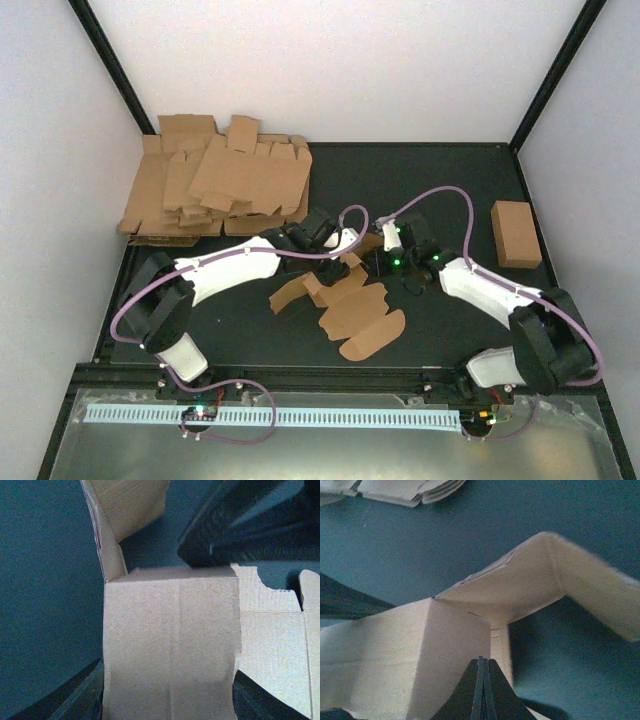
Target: Fold the paper box
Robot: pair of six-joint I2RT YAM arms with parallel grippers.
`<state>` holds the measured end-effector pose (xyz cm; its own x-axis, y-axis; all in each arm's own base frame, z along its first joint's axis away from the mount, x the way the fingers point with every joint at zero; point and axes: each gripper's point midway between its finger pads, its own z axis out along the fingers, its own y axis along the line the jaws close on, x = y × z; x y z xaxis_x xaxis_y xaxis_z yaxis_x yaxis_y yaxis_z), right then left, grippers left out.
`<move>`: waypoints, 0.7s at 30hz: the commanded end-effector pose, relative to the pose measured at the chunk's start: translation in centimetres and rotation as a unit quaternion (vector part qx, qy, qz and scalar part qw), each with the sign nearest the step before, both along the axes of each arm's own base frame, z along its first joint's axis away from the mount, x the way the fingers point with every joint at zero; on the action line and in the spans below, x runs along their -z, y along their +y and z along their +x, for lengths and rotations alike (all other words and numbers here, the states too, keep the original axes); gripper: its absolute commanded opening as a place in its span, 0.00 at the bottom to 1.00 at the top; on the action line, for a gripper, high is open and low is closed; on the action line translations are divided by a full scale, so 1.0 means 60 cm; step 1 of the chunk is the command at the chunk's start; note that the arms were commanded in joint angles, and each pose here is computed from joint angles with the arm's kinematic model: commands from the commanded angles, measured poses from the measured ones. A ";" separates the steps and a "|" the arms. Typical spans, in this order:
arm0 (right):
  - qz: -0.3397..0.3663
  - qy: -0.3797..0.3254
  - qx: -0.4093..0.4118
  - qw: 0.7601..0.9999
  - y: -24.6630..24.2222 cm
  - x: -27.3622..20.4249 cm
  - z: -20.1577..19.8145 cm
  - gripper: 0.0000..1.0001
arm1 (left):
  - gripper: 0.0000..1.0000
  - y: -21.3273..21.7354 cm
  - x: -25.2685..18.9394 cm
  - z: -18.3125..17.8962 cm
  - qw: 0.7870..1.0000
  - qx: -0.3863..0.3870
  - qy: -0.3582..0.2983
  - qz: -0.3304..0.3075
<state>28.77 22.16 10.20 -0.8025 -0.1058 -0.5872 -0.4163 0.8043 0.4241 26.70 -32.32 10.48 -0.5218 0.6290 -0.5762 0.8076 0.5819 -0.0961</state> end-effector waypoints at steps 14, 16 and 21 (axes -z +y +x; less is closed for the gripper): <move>0.109 0.050 -0.046 0.992 0.047 0.010 -0.036 0.02 | 0.56 0.039 0.078 -0.035 0.989 -0.007 0.004 0.149; 0.087 0.048 -0.031 0.995 0.036 0.017 -0.030 0.02 | 0.56 0.042 0.077 -0.034 0.987 -0.009 -0.004 0.159; 0.024 0.011 0.035 0.999 -0.023 0.020 -0.008 0.16 | 0.56 0.043 0.080 -0.035 0.985 -0.009 -0.013 0.172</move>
